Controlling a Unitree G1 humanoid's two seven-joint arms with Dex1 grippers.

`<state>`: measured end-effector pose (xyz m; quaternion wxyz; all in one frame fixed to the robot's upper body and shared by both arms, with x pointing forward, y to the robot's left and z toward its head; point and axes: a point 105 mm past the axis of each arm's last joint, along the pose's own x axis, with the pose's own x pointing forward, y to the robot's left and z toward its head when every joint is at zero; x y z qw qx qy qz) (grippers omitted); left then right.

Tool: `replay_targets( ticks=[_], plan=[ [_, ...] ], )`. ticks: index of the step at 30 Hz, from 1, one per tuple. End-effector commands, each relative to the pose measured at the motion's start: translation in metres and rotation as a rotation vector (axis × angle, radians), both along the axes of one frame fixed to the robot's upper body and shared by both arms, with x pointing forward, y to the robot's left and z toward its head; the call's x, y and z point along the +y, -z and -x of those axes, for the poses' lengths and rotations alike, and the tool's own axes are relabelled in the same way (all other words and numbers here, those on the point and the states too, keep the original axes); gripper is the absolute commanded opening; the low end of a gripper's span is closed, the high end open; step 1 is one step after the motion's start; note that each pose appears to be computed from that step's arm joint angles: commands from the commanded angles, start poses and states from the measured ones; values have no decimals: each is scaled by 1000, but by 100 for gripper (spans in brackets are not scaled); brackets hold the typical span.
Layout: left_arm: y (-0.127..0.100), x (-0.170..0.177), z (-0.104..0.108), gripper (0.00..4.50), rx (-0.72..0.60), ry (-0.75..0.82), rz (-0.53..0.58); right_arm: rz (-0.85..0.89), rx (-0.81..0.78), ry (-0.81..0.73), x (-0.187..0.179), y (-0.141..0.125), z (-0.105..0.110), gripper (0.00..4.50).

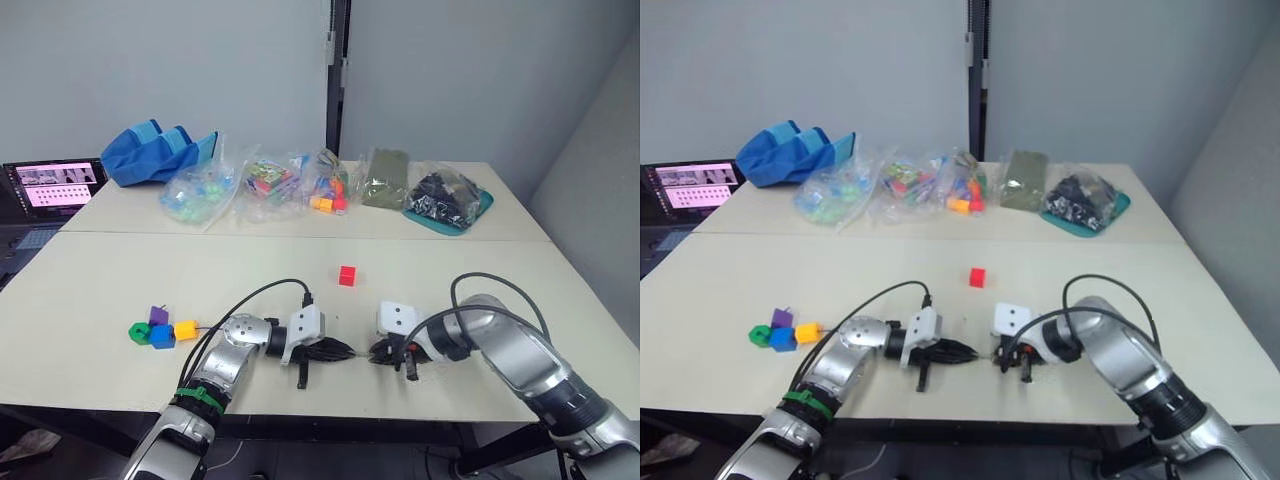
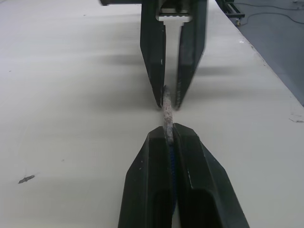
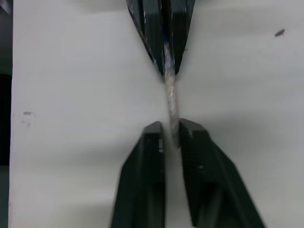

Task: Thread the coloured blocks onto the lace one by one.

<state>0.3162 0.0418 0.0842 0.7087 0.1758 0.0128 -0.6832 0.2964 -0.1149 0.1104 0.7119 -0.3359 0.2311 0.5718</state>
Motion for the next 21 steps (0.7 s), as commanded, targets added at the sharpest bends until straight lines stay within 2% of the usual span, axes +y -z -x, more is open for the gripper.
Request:
replay_targets(
  ticks=[1, 5, 8, 12, 14, 18, 21],
  plan=[
    [3, 9, -6, 0, 9, -38, -6, -31, -116, 1, -10, -18, 1, 198],
    [-1, 15, -9, 0, -28, -52, 8, -187, -200, 109, -31, -35, 5, 331],
    [-5, 17, -11, 0, -52, -62, 34, -359, -216, 213, -44, -40, 12, 331],
    [-6, 25, -11, 0, -42, -78, 54, -303, -306, 265, -66, -24, 29, 331],
    [-8, 29, -9, 0, -27, -93, 86, -499, -307, 398, -70, -34, 29, 331],
    [-14, 38, -4, 0, 4, -116, 136, -543, -318, 580, -89, -15, 32, 331],
    [-15, 46, -1, 0, 21, -143, 147, -614, -314, 646, -89, -15, 33, 331]
  ],
)
